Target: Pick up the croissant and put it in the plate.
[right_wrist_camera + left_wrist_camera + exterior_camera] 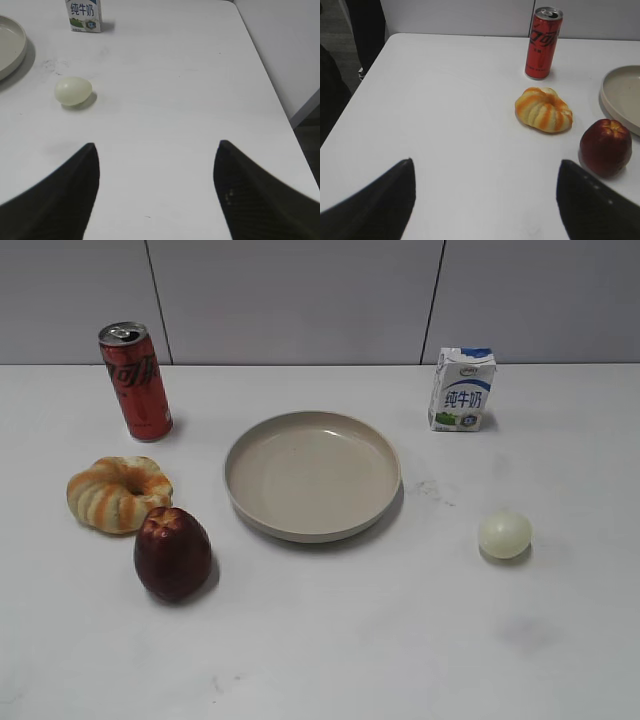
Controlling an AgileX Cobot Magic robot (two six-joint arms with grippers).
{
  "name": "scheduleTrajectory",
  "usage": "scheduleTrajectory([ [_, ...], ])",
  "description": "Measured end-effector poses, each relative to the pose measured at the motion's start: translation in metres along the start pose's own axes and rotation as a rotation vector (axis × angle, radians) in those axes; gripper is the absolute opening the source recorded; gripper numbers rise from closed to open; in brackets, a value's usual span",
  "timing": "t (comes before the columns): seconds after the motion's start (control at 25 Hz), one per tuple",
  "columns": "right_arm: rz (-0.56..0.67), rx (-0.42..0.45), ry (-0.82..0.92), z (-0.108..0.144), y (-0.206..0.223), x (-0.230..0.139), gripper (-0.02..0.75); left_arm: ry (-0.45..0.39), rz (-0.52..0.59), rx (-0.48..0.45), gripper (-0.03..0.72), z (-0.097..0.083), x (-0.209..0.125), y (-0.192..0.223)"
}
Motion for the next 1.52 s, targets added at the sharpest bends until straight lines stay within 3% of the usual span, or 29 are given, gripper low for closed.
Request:
scheduleTrajectory([
  [0.6,0.000,0.000,0.000,0.000,0.000,0.000,0.540,-0.005,0.002,-0.009,0.654,-0.001,0.000,0.001],
  [0.84,0.000,0.000,0.000,0.000,0.000,0.000,0.540,-0.031,0.127,-0.044,0.648,0.001,0.022,0.023],
  [1.08,0.000,0.000,0.000,0.000,0.000,0.000,0.540,-0.041,0.111,-0.035,0.671,0.013,0.074,0.076],
  [1.32,0.000,0.000,0.000,0.000,0.000,0.000,0.540,-0.042,0.328,-0.072,0.678,0.018,0.088,0.156],
  [1.52,0.000,0.000,0.000,0.000,0.000,0.000,0.540,-0.035,0.436,-0.168,0.678,0.008,0.099,0.217],
])
Point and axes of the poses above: a point on each arm's last joint axis where the gripper is mounted, y pointing out along that axis toward the gripper, z along the wrist's bending axis when the last joint is at zero, x = y × z, the point moved 6 cm from there along y, pointing out along that axis toward the gripper, and after that the axes turned 4 degrees about y, right-handed, at the moved point
